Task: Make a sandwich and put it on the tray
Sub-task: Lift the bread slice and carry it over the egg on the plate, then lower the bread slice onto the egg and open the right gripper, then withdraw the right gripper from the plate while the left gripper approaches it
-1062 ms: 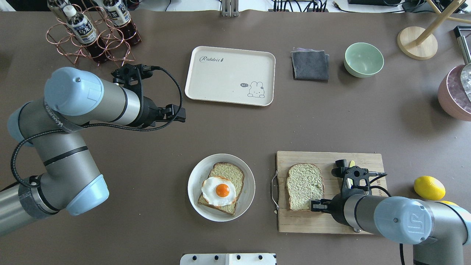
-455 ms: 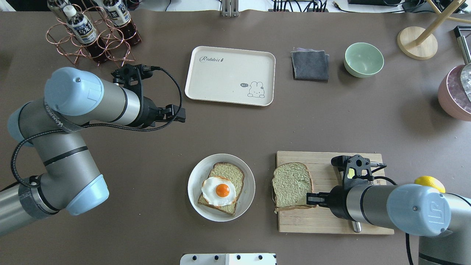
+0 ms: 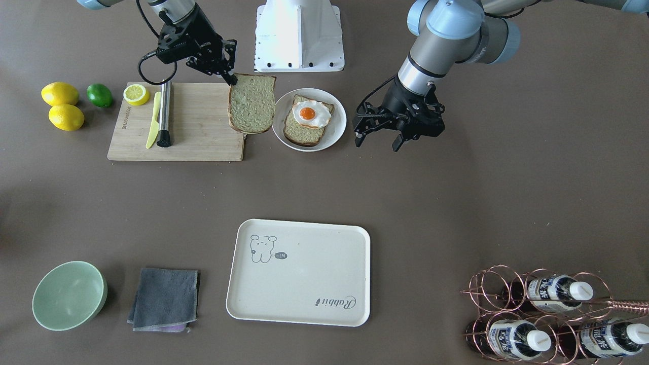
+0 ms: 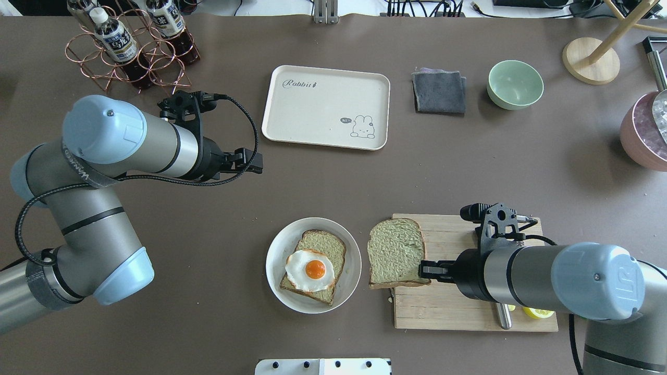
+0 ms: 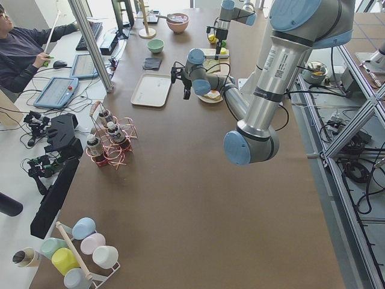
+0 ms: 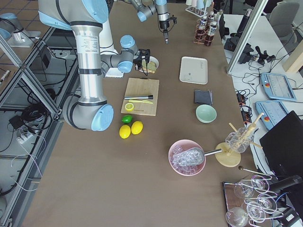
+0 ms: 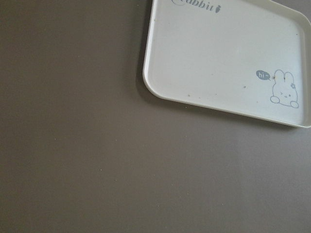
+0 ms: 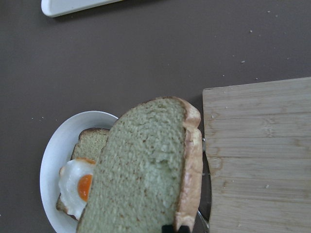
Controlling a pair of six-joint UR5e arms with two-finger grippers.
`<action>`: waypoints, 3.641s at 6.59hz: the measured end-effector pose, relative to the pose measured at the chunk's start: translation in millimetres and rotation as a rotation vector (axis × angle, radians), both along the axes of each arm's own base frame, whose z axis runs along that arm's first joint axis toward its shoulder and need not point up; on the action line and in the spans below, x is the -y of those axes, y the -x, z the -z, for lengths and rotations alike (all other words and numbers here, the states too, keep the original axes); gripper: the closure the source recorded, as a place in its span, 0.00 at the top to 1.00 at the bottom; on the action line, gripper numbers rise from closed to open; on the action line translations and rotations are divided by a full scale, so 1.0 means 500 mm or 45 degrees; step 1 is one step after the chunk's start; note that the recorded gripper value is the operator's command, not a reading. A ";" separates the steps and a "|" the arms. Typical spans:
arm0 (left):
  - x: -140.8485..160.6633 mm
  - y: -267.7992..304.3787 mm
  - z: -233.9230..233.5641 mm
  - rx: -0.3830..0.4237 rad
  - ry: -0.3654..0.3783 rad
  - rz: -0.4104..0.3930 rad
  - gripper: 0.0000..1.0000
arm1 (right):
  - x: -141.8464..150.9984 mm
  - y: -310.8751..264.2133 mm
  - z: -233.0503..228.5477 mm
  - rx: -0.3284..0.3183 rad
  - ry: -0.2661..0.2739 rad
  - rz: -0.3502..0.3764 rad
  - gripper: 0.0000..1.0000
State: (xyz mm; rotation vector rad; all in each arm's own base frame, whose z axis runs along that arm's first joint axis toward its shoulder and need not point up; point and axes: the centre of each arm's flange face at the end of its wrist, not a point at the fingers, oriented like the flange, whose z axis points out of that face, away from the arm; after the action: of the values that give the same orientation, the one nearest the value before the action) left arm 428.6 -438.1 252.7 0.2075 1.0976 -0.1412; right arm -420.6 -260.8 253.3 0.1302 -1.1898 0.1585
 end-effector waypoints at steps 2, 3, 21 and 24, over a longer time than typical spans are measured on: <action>-0.001 0.001 -0.003 0.000 -0.001 -0.004 0.98 | -0.006 0.099 0.083 0.017 0.084 -0.089 0.00; -0.001 0.001 -0.003 -0.002 -0.001 -0.004 0.98 | -0.024 0.148 0.093 0.011 0.108 -0.136 0.00; -0.025 -0.027 -0.010 0.001 0.021 -0.031 0.98 | 0.314 0.026 -0.018 -0.307 -0.035 -0.104 1.00; -0.102 -0.097 -0.022 0.007 0.067 -0.112 0.98 | 0.575 -0.300 -0.187 -0.525 -0.193 0.113 1.00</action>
State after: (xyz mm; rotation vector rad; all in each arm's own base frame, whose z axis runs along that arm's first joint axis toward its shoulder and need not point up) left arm 477.3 -386.9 263.5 0.1125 1.0941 -0.0907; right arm -270.4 -548.1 346.7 0.2309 -0.7935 -0.0371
